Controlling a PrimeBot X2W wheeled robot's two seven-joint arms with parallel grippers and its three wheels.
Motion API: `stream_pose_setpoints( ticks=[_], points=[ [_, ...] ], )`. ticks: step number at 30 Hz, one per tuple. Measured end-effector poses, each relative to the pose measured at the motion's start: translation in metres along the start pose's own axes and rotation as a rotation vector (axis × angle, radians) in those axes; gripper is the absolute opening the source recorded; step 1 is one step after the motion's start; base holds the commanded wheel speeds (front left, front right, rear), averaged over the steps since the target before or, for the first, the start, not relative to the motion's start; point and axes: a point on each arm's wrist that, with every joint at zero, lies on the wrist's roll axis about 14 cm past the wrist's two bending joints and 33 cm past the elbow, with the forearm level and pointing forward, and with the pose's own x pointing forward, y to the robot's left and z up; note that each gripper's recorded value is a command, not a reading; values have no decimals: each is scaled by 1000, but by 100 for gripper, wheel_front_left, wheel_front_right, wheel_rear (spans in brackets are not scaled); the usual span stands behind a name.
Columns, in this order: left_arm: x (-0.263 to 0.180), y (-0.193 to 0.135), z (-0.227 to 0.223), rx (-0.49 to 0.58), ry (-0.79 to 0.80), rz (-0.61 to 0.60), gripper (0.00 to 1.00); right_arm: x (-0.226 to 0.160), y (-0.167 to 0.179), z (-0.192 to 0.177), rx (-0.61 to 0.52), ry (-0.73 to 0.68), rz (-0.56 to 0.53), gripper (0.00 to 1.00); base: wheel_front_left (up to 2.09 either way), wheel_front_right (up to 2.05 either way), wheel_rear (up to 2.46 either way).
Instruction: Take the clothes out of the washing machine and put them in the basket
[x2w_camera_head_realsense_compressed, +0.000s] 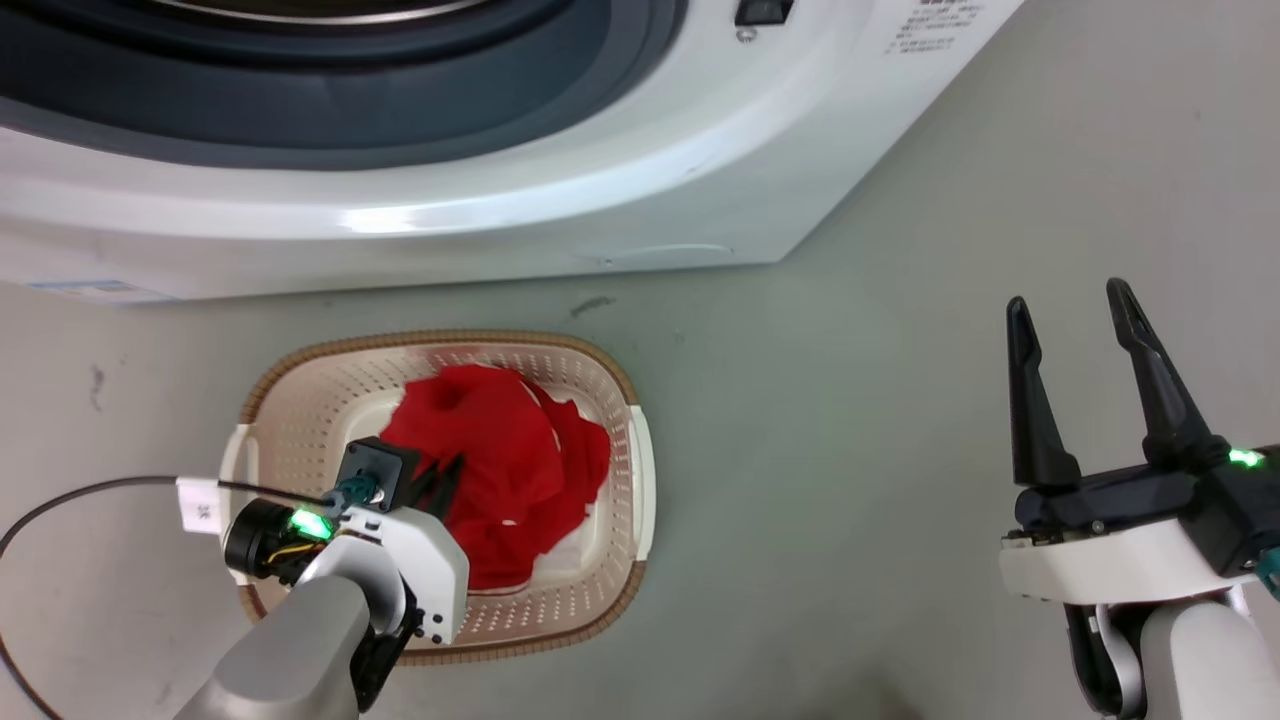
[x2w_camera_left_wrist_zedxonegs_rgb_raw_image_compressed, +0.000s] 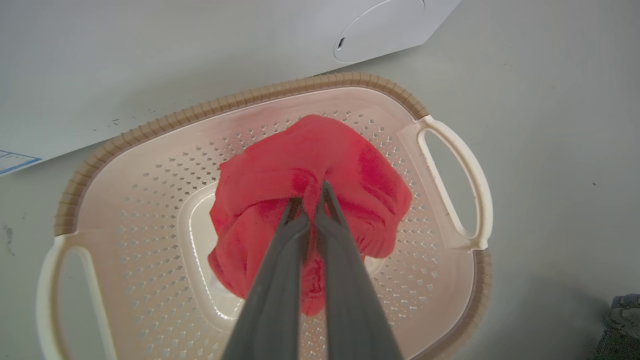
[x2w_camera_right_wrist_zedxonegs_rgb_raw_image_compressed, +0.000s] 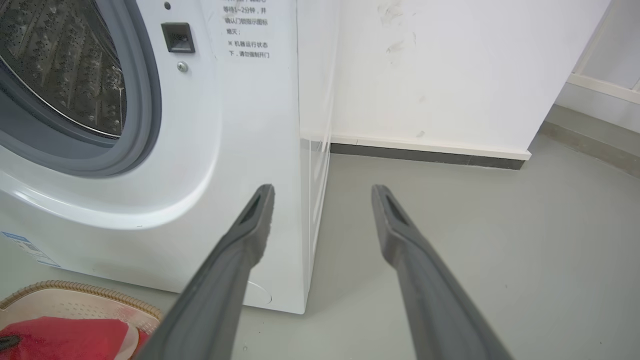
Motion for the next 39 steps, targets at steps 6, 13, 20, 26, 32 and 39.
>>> stream_pose_setpoints(
  ticks=[6, 13, 20, 26, 32, 39],
  points=[
    [30, 3, -34, 27, 132, -12, 0, 9, -10, -19, -4, 38, -24, 100, 0, 0, 0],
    [48, 3, -72, 73, 290, -31, 0, 15, -17, -40, 0, 82, -42, 100, 0, 0, 0],
    [49, 3, -97, 113, 407, -38, 0, 13, -23, -48, -3, 103, -58, 100, 0, 0, 0],
    [48, -1, -93, 105, 406, -34, 100, 14, -22, -43, 0, 91, -57, 100, 0, 0, 0],
    [39, -5, -68, 67, 291, -9, 100, 13, -16, -25, 10, 48, -42, 100, 0, 0, 0],
    [17, -4, -40, 19, 174, 39, 100, 4, -6, -3, 12, 5, -18, 100, 0, 0, 0]
  ],
)
